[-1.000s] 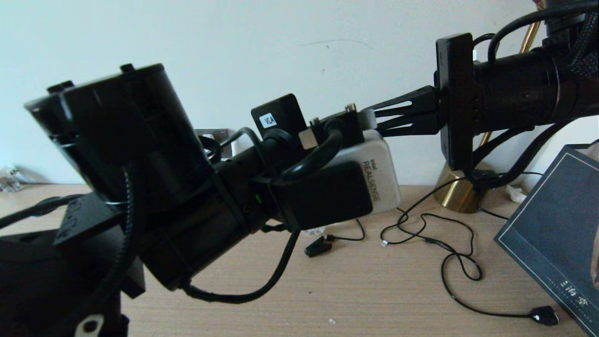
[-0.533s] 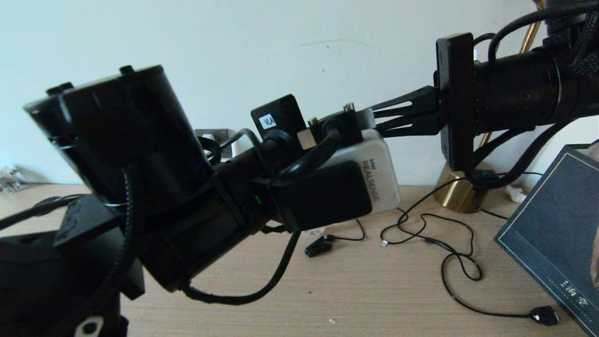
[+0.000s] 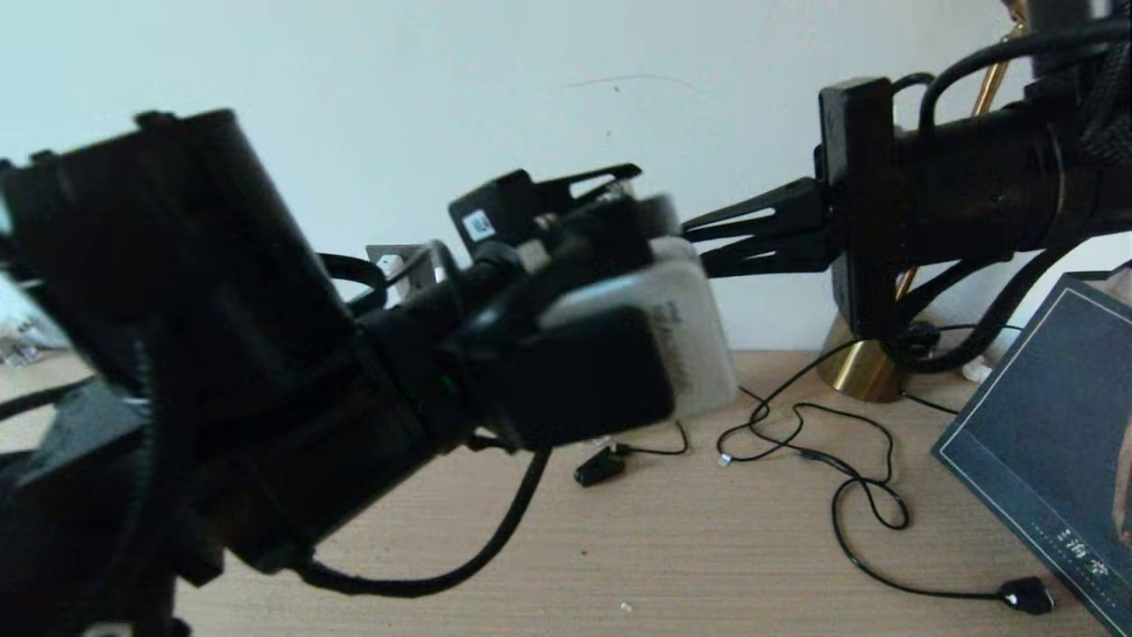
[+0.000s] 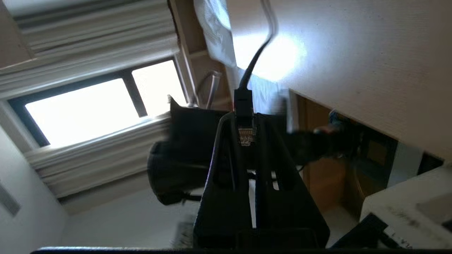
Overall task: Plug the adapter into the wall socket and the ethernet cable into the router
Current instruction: Align cable and router interface
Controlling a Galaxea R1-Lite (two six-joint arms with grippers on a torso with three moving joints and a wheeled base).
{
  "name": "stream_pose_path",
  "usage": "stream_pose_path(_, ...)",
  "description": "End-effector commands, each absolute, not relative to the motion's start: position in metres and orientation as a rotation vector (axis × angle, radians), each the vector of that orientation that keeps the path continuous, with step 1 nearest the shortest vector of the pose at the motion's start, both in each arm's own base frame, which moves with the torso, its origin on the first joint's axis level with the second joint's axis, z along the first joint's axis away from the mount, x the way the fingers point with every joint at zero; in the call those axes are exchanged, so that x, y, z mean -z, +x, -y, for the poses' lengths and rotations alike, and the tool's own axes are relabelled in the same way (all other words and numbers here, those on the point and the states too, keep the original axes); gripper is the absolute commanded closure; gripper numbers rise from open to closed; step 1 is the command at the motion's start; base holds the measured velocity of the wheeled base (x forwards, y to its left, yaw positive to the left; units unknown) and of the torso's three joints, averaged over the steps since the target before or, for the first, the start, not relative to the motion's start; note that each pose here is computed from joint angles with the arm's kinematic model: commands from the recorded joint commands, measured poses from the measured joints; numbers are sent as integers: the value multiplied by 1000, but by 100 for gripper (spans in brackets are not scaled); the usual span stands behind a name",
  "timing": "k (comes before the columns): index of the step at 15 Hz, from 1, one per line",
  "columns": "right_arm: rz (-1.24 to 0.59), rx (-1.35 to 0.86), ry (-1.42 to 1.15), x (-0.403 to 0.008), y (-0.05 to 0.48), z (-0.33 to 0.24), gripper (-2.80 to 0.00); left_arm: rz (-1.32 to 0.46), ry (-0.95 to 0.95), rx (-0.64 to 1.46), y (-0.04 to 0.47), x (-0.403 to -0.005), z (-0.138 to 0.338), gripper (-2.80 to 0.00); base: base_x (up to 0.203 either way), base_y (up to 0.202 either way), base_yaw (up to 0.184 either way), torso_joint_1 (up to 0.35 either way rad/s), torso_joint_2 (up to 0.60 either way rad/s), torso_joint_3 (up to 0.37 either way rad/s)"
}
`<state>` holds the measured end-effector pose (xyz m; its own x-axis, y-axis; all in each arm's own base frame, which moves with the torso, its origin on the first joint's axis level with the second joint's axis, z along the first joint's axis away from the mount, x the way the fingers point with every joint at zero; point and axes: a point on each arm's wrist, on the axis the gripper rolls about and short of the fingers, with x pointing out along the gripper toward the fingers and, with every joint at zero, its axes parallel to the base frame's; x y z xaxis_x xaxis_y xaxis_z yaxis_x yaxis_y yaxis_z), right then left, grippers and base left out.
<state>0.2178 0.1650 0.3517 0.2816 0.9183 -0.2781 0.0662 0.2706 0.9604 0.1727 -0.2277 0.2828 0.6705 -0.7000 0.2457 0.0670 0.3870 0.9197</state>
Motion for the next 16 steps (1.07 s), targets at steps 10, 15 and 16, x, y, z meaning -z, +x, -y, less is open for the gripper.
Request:
stream_pose_path(10,-1157,-852,1123,-352,241,-182,0,723,999,589,220,-264,137,-280,0,0,0,0,0,0)
stream_pose_path(15,-1202,-841,1131,-339,286,-201,0,964,978,635,305,-273,134,-280,0,0,0,0,0,0)
stream_pose_path(16,-1215,-843,1141,-335,295,-195,0,1012,937,688,314,-271,135,-280,0,0,0,0,0,0)
